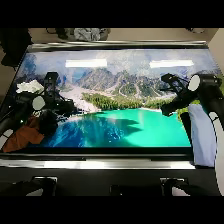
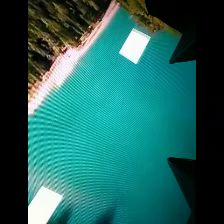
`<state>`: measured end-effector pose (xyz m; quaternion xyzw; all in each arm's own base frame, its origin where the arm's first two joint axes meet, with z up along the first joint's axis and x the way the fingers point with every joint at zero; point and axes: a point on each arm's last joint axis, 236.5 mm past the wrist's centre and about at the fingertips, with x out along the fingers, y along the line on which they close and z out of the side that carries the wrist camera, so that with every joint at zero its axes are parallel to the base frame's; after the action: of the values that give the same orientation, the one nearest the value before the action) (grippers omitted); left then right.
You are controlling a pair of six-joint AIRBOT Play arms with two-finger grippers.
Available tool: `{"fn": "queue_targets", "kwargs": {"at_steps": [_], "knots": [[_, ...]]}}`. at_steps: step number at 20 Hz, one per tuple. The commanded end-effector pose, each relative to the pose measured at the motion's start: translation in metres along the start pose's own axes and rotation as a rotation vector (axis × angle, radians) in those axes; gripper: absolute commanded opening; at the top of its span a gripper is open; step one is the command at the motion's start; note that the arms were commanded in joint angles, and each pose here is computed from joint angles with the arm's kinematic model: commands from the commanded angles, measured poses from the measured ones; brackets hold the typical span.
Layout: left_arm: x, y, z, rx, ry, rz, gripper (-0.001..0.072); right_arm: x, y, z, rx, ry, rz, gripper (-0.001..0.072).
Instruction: Fold the shirts.
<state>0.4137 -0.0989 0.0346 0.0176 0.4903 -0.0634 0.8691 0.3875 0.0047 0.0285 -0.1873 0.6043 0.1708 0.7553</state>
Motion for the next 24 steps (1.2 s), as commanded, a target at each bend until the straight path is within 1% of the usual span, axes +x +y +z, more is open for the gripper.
{"fn": "queue_targets", "kwargs": {"at_steps": [1,3,5,6,7,9,13,16,21,22,23,24], "knots": [[-0.004,0.029,0.063,0.036,-0.207,0.067,0.0720,-0.001,-0.012,0.025,0.024,-0.104,-0.049,0.0673],[-0.006,0.098,0.100,-0.100,-0.198,0.161,0.0720,-0.001,-0.009,0.025,0.029,-0.106,-0.037,0.0673],[-0.011,0.194,0.128,-0.343,-0.182,0.264,0.0720,-0.001,-0.007,0.024,0.031,-0.104,-0.027,0.0672],[-0.013,0.242,0.132,-0.502,-0.176,0.290,0.0720,-0.001,-0.006,0.025,0.032,-0.106,-0.022,0.0672],[-0.011,0.276,0.131,-0.625,-0.165,0.282,0.0720,-0.001,-0.004,0.026,0.034,-0.110,-0.017,0.0672],[0.004,0.320,0.115,-0.765,-0.117,0.235,0.0720,-0.001,-0.002,0.027,0.038,-0.116,-0.008,0.0672],[0.056,0.345,0.075,-0.903,-0.096,0.169,0.0720,-0.002,0.007,0.033,0.052,-0.139,0.035,0.0671],[0.086,0.347,0.077,-0.945,-0.131,0.127,0.0720,-0.003,0.013,0.036,0.060,-0.152,0.058,0.0671],[0.136,0.334,0.054,-0.989,-0.052,0.053,0.0720,-0.005,0.035,0.038,0.081,-0.157,0.155,0.0672],[0.143,0.332,0.051,-1.001,-0.040,0.045,0.0653,-0.006,0.040,0.036,0.082,-0.144,0.174,0.0672],[0.148,0.330,0.049,-1.011,-0.032,0.034,0.0351,-0.006,0.043,0.032,0.081,-0.128,0.190,0.0672],[0.149,0.327,0.050,-1.019,-0.033,0.019,0.0070,-0.006,0.046,0.028,0.081,-0.110,0.201,0.0672]]}}
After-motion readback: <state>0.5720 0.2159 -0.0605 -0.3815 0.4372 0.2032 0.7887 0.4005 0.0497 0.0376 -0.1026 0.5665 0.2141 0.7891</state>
